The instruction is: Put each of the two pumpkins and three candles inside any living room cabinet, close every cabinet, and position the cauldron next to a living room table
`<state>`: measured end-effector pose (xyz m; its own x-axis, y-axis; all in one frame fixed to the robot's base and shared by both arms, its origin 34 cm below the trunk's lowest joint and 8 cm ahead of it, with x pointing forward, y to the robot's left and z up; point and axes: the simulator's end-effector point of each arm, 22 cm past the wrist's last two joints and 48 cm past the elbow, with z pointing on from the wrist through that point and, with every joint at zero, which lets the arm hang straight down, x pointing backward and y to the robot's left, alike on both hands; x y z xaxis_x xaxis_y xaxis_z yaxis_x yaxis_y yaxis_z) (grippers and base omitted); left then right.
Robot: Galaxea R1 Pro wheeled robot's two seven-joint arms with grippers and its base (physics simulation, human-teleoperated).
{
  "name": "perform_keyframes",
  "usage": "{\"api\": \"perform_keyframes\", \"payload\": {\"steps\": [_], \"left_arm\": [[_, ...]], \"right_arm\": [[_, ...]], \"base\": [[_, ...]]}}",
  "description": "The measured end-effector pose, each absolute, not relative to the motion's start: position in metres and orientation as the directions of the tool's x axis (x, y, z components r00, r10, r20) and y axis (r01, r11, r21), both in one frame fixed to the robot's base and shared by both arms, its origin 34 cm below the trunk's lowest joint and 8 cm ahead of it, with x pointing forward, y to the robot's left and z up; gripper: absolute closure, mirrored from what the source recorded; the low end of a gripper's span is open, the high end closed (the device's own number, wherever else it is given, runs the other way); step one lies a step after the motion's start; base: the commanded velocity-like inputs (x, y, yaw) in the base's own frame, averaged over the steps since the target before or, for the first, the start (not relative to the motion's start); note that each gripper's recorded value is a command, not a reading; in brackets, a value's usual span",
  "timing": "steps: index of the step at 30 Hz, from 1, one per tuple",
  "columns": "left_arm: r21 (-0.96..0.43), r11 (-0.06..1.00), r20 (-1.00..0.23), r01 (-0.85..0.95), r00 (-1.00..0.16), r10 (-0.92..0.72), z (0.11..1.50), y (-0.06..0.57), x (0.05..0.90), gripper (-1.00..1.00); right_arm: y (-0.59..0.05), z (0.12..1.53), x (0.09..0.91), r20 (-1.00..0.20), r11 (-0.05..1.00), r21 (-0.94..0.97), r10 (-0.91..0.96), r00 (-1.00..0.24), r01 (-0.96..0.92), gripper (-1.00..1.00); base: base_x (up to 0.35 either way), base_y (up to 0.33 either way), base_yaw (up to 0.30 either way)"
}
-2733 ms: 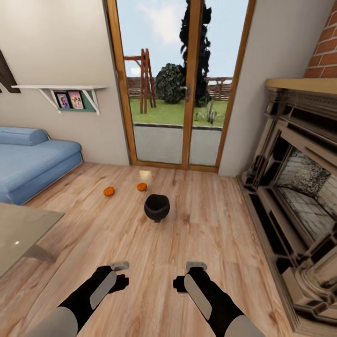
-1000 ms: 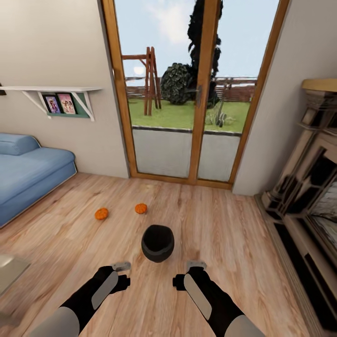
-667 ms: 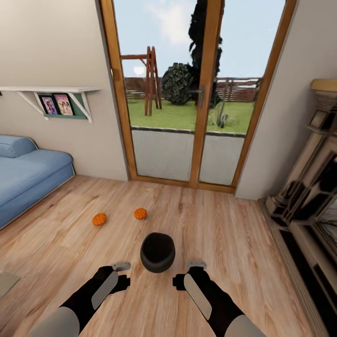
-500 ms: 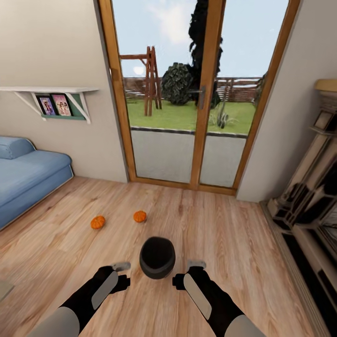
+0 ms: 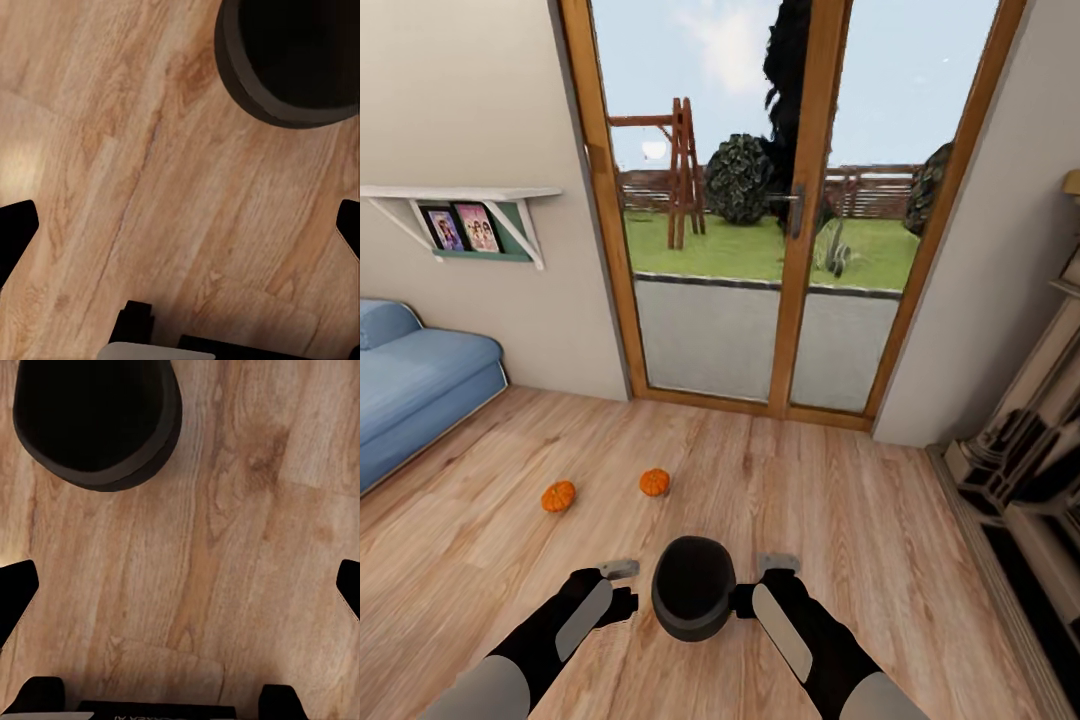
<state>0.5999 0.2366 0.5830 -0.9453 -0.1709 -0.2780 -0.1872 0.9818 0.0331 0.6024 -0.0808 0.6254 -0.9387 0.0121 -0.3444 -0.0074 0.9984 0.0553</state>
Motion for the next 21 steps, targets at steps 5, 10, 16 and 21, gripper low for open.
{"api": "perform_keyframes", "payload": {"steps": [5, 10, 16, 21], "left_arm": [[0.032, 0.982, -0.278, -0.188, -0.945, -0.172, 0.583, 0.2366, 0.5999, -1.0], [0.032, 0.982, -0.278, -0.188, -0.945, -0.172, 0.583, 0.2363, 0.6001, -1.0], [0.031, 0.982, -0.28, -0.184, -0.945, -0.168, 0.5834, 0.2352, 0.601, -1.0], [0.034, 0.982, -0.278, -0.184, -0.946, -0.168, 0.5829, 0.236, 0.5998, -1.0]], "right_arm": [[-0.0805, 0.6256, 0.6025, -0.345, 0.998, 0.054, 0.011, -0.939, -0.008, -1.0], [-0.0807, 0.6253, 0.6024, -0.345, 0.998, 0.055, 0.011, -0.939, -0.008, -1.0], [-0.0804, 0.625, 0.6024, -0.344, 0.998, 0.055, 0.01, -0.939, -0.01, -1.0], [-0.08, 0.6253, 0.6022, -0.345, 0.998, 0.054, 0.007, -0.938, -0.012, -1.0]], "base": [[0.33, 0.0, 0.152], [0.289, 0.0, 0.085], [0.072, 0.0, 0.008], [0.18, 0.0, 0.001]]}}
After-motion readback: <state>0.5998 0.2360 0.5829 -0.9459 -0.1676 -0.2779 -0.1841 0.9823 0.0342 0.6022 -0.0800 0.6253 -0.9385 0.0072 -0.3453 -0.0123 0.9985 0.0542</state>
